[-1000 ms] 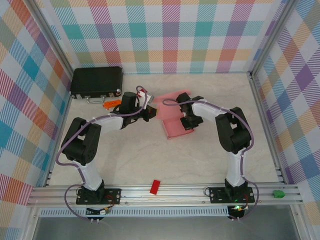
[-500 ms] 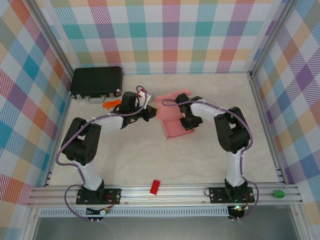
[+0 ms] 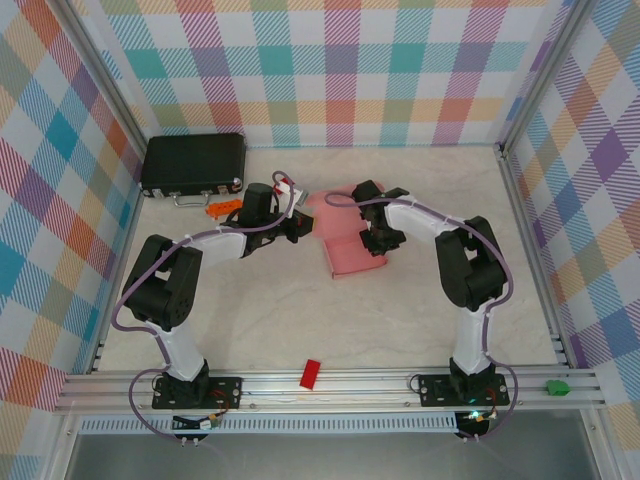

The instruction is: Fold the paper box

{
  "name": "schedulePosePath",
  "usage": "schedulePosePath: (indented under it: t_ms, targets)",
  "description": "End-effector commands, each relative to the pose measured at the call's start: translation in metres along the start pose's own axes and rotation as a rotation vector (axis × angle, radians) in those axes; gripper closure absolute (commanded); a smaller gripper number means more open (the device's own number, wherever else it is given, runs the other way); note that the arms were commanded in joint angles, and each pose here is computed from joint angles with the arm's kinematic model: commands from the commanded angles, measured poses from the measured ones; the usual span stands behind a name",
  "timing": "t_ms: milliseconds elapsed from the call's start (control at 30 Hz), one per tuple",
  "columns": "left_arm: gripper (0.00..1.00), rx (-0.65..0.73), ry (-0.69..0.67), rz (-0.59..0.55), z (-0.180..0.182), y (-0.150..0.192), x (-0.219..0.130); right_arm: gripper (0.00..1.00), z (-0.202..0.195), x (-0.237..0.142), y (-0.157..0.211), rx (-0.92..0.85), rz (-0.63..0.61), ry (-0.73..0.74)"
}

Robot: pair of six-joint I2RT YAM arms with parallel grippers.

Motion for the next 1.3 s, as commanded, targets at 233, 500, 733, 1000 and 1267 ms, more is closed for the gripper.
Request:
schedulePosePath:
  t_ms: [233,500,733,1000,1267]
  targets:
    - [1.0,0.03,0.025,-0.005,-0.005,-0.007,0.001,0.71,-0.006,-0.022,0.004,0.024,-0.023,0.0]
    - [1.0,0.034,0.032,-0.004,-0.004,-0.008,0.002,0.63,-0.011,-0.036,0.003,0.069,-0.091,-0.074]
    - [1.0,0.061,0.045,0.008,-0.001,-0.013,0.01,0.53,-0.023,-0.06,0.005,0.137,-0.241,-0.186]
    - [1.0,0.11,0.064,0.024,0.006,-0.026,0.021,0.51,-0.061,-0.074,0.004,0.235,-0.361,-0.282]
    - [0.97,0.12,0.087,0.015,0.02,-0.037,0.023,0.49,-0.1,-0.065,0.007,0.211,-0.412,-0.364]
Point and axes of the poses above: each hand's point on the last joint's axis, 136 mm out from that joint toward the fingers, its own x axis out along the fingers, its own z axis along the line the jaws close on, y = z × x, the point moved 10 cm from there along -x, back along the fingers
